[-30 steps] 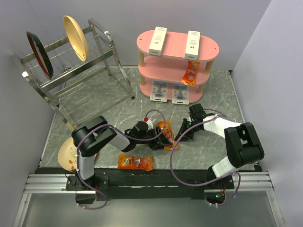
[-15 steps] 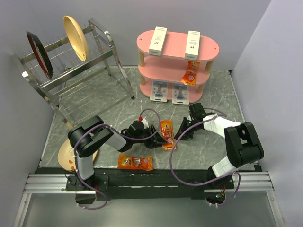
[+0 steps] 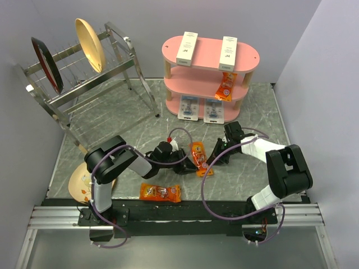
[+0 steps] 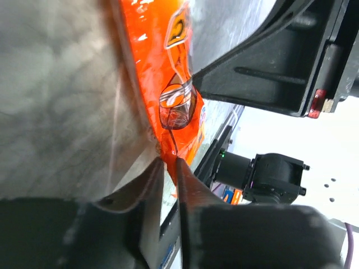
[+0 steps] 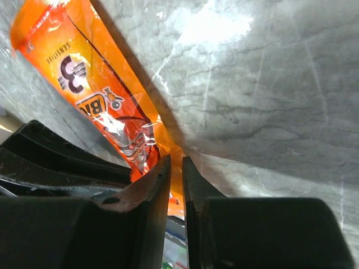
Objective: Place and organize the shaving razors onto the shelf
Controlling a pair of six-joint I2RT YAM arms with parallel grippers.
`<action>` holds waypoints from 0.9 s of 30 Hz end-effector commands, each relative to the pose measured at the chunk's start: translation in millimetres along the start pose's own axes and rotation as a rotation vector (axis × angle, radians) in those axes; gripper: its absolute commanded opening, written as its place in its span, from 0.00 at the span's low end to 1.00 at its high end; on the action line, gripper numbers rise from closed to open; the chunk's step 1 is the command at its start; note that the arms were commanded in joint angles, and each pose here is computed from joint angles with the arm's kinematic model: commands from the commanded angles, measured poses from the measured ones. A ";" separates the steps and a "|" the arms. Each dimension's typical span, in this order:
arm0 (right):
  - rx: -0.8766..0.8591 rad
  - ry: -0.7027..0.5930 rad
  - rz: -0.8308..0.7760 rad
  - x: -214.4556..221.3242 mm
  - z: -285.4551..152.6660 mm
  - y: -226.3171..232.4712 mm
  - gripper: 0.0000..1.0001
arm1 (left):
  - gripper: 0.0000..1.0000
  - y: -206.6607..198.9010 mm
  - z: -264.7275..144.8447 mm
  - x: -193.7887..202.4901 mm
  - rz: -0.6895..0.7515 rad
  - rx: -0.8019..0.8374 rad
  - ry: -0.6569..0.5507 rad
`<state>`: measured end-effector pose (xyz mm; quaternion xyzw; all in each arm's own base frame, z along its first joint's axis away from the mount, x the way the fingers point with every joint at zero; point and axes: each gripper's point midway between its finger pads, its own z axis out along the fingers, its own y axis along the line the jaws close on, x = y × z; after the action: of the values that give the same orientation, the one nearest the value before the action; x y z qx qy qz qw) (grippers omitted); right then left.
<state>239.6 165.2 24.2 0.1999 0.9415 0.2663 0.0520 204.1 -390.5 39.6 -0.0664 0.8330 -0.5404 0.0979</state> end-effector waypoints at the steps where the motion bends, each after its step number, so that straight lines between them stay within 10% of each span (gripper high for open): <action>1: -0.020 -0.065 -0.026 -14.9 -9.1 7.8 0.22 | 0.15 -15.9 -6.0 -19.2 0.039 0.038 -0.037; 3: -0.017 -0.074 -0.043 -15.2 -10.7 6.7 0.22 | 0.01 -11.4 -10.3 -25.7 0.064 0.012 -0.041; 15: 0.065 -0.280 -0.262 -77.5 -74.7 -2.3 0.23 | 0.01 -77.5 -74.1 -40.6 0.506 0.166 0.113; 27: 0.123 -0.453 -0.265 -101.5 -116.4 -37.2 0.24 | 0.01 -147.9 -85.3 -139.4 0.917 0.151 0.114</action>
<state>301.2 65.0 103.1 0.1188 0.9395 0.1767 0.2685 305.3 -348.1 224.4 0.3039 0.7398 -0.5246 0.2917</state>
